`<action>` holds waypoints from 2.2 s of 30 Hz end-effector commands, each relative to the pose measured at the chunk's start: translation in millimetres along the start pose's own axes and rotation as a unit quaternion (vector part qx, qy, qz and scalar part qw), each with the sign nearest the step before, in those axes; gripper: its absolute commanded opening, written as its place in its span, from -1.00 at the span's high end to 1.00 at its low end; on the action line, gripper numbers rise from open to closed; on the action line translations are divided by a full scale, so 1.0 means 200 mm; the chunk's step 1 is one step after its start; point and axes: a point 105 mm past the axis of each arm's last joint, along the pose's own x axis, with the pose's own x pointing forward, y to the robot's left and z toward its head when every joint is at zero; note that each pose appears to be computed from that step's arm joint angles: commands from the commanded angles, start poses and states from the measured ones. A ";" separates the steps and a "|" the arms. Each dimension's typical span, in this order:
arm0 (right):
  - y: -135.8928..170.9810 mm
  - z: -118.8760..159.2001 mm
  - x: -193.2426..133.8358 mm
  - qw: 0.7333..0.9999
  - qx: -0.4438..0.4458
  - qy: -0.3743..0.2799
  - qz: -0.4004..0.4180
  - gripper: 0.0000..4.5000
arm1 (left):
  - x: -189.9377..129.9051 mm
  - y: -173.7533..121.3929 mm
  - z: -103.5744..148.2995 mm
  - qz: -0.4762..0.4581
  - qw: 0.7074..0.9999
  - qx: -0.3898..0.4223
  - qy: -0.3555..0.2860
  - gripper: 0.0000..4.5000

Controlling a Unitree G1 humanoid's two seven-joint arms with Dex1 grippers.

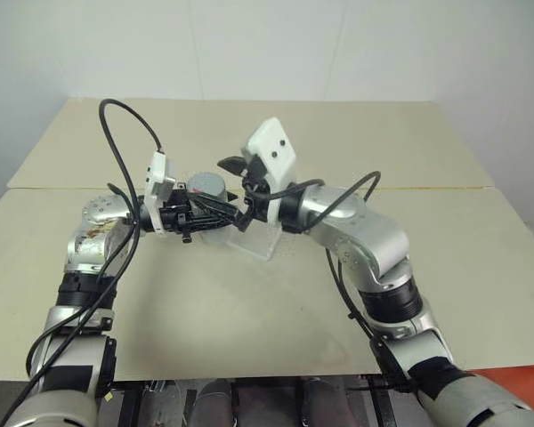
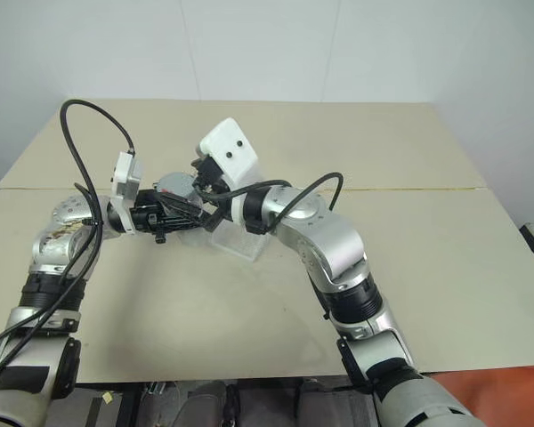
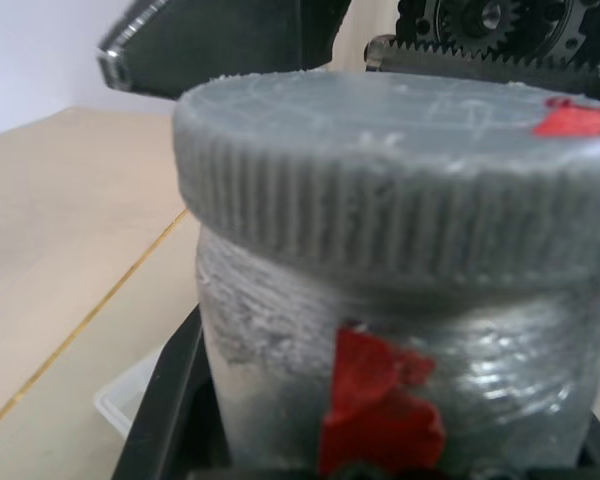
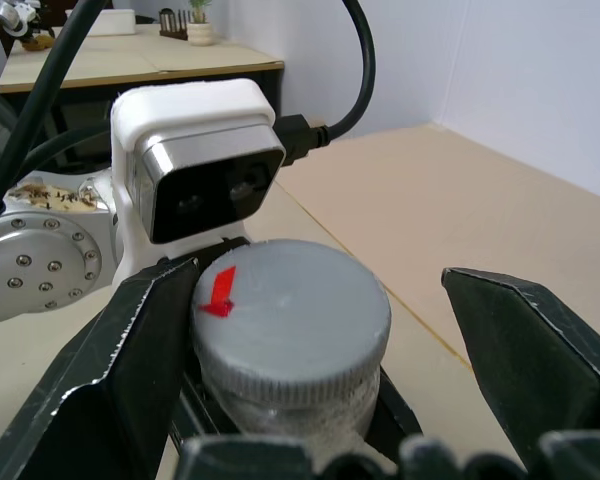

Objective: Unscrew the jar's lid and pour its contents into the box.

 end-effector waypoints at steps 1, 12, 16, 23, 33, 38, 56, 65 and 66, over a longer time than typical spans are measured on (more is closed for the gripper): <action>-0.08 0.04 -0.08 0.999 -0.013 -0.012 -0.034 -0.98 | -0.05 -0.01 0.09 0.003 0.999 0.028 -0.017 0.14; -0.17 0.01 -0.15 0.998 -0.019 0.002 -0.065 -0.98 | -0.08 -0.04 0.11 -0.001 0.999 0.027 -0.018 0.14; -0.20 0.01 -0.19 0.997 -0.018 0.004 -0.077 -0.98 | -0.09 -0.05 0.10 -0.003 1.000 0.025 -0.016 0.14; -0.17 0.05 -0.24 0.999 -0.020 -0.012 -0.048 -0.98 | -0.09 -0.03 0.09 0.007 1.000 0.023 -0.011 0.14; 0.02 0.16 -0.08 0.998 -0.016 -0.066 0.018 -0.98 | 0.02 0.04 0.06 0.021 0.999 0.030 -0.006 0.14; 0.04 0.16 0.01 0.998 -0.031 -0.057 0.015 -0.98 | 0.04 0.07 0.07 0.023 0.999 0.036 -0.008 0.14; -0.10 0.10 0.02 0.997 -0.030 -0.030 -0.064 -0.98 | 0.00 0.05 0.08 0.025 0.999 0.039 -0.009 0.14; -0.13 0.07 -0.06 0.996 -0.030 -0.021 -0.077 -0.98 | -0.05 0.04 0.08 0.035 0.999 0.037 -0.008 0.14; -0.13 0.07 -0.06 0.996 -0.030 -0.021 -0.077 -0.98 | -0.05 0.03 0.08 0.034 0.999 0.036 -0.007 0.14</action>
